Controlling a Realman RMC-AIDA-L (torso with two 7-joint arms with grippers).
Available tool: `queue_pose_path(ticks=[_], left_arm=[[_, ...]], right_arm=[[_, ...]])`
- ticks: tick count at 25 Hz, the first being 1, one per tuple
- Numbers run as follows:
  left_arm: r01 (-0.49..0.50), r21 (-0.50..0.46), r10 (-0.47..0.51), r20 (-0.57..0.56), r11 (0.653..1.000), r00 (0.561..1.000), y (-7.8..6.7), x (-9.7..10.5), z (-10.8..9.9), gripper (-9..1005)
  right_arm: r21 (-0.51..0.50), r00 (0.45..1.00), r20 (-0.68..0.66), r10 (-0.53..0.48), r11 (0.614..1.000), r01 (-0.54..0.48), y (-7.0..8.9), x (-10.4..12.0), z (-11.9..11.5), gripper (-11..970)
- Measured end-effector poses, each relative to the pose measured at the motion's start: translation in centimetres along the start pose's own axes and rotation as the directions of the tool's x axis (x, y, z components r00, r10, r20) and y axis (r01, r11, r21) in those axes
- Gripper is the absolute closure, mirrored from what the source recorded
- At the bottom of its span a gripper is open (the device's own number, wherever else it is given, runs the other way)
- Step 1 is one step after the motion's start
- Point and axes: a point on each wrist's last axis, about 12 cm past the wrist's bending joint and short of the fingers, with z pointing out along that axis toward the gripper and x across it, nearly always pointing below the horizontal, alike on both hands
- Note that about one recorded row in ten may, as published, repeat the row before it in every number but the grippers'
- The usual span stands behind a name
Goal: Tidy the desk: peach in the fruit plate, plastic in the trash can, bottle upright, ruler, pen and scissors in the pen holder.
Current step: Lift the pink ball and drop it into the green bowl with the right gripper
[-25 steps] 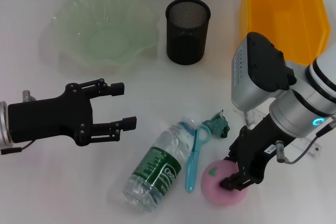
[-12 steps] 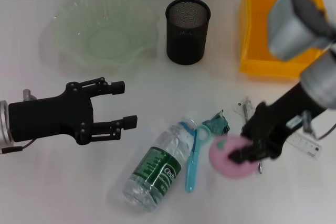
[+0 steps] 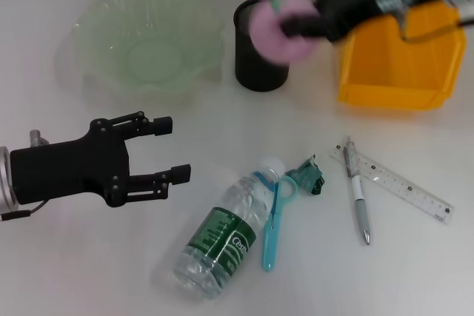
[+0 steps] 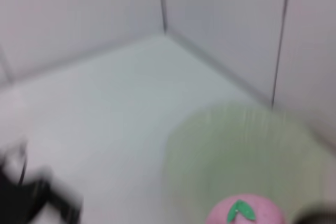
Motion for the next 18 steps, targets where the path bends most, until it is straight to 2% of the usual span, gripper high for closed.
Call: queue_pose_path(ticks=[1,2,3,10,18], left_arm=[[0.002,-0.008,-0.002,0.0,1.0,1.0,0.0,0.1,-0.1,185],[0.003,-0.009,-0.003,0.001,1.0,1.0,0.0,0.1,-0.1,185],[0.003,-0.011,-0.003,0.002,1.0,1.0,0.0,0.1,-0.1,185],[0.005,-0.009,-0.005,0.005,1.0,1.0,-0.1,0.1,-0.1,185],[0.007,-0.006,-0.007,0.004,1.0,1.0,-0.1,0.2,0.0,185]], right_arm=[[0.003,0.999,0.031,0.008,1.0,-0.008,-0.3,-0.6,0.6,787],[-0.001,0.996,0.083,0.017,1.0,-0.017,-0.9,-1.8,2.2,794],[-0.001,0.996,0.083,0.017,1.0,-0.017,-0.9,-1.8,2.2,802],[0.021,0.986,0.167,0.0,1.0,-0.004,-2.5,-4.3,8.2,866],[0.131,0.977,0.202,-0.066,0.991,0.04,-3.0,-4.8,12.7,921]])
